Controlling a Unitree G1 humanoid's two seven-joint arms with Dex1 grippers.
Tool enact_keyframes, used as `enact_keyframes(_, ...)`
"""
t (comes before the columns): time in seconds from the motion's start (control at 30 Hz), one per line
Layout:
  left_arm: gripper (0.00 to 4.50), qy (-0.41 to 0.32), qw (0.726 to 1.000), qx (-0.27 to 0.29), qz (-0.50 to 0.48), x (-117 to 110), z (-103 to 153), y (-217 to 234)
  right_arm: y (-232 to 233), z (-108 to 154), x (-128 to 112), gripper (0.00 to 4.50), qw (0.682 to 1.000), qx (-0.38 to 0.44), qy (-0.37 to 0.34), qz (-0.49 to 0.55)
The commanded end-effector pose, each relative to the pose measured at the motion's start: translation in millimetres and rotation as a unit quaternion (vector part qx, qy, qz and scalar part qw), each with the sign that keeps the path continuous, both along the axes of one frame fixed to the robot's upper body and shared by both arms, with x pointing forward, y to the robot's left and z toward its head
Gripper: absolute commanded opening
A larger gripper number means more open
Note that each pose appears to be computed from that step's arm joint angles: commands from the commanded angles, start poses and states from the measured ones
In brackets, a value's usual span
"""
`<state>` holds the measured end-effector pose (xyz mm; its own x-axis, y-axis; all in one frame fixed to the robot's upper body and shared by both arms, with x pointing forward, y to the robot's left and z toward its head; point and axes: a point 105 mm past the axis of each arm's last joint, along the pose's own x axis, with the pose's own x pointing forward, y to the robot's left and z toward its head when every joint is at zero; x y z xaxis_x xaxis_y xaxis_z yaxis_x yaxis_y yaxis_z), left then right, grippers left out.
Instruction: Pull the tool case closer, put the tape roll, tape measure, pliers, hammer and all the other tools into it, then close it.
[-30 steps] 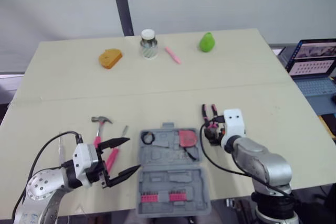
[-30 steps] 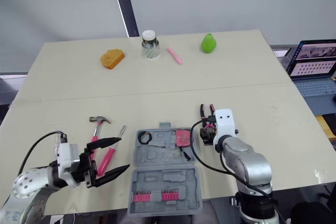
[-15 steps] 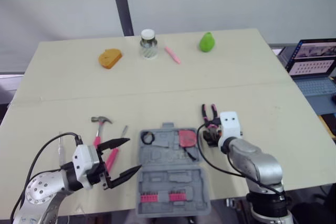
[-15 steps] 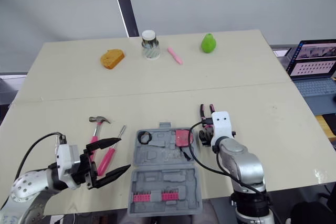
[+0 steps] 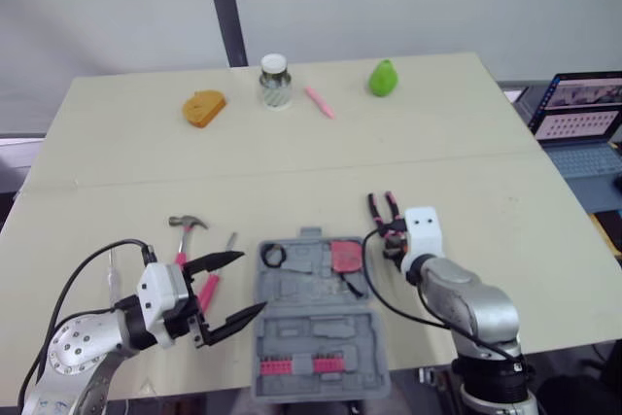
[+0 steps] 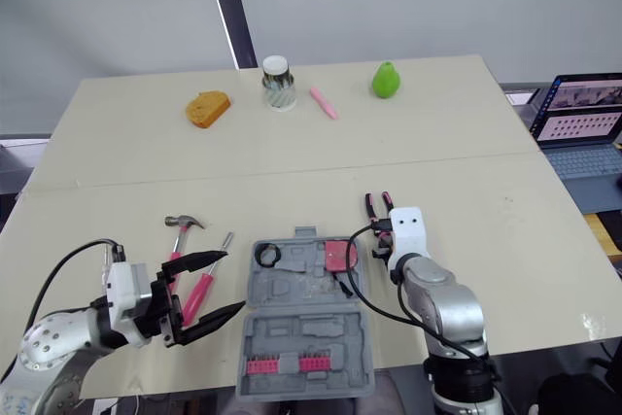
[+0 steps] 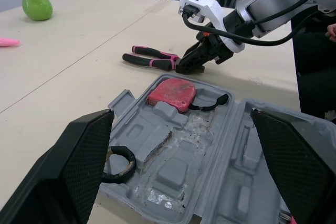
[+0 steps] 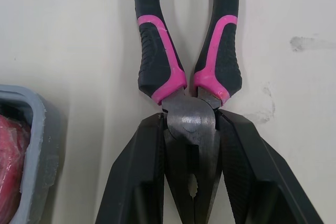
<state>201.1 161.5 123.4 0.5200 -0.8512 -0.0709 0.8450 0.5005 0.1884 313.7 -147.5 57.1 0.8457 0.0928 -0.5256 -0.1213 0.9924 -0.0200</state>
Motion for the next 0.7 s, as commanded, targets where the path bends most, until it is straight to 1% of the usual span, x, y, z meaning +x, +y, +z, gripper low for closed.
enact_keyframes(0.03,4.5,-0.009,1.0,0.0,-0.001,-2,2,0,-6,2,2,0.95,1.0,-0.006,-0.009,-0.016)
enact_keyframes(0.23,4.5,-0.006,1.0,0.002,-0.004,-3,-1,2,-25,10,7,0.95,0.998,-0.016,-0.022,-0.049)
enact_keyframes(0.43,4.5,-0.01,1.0,-0.007,-0.009,1,1,2,-48,36,6,0.95,0.997,-0.016,-0.049,-0.049)
enact_keyframes(0.57,4.5,-0.011,1.0,-0.014,-0.013,7,5,3,-54,54,-1,0.95,0.998,-0.022,-0.062,0.008)
enact_keyframes(0.7,4.5,-0.011,0.999,-0.022,-0.025,10,11,7,-48,72,-7,0.95,0.992,-0.027,-0.067,0.104)
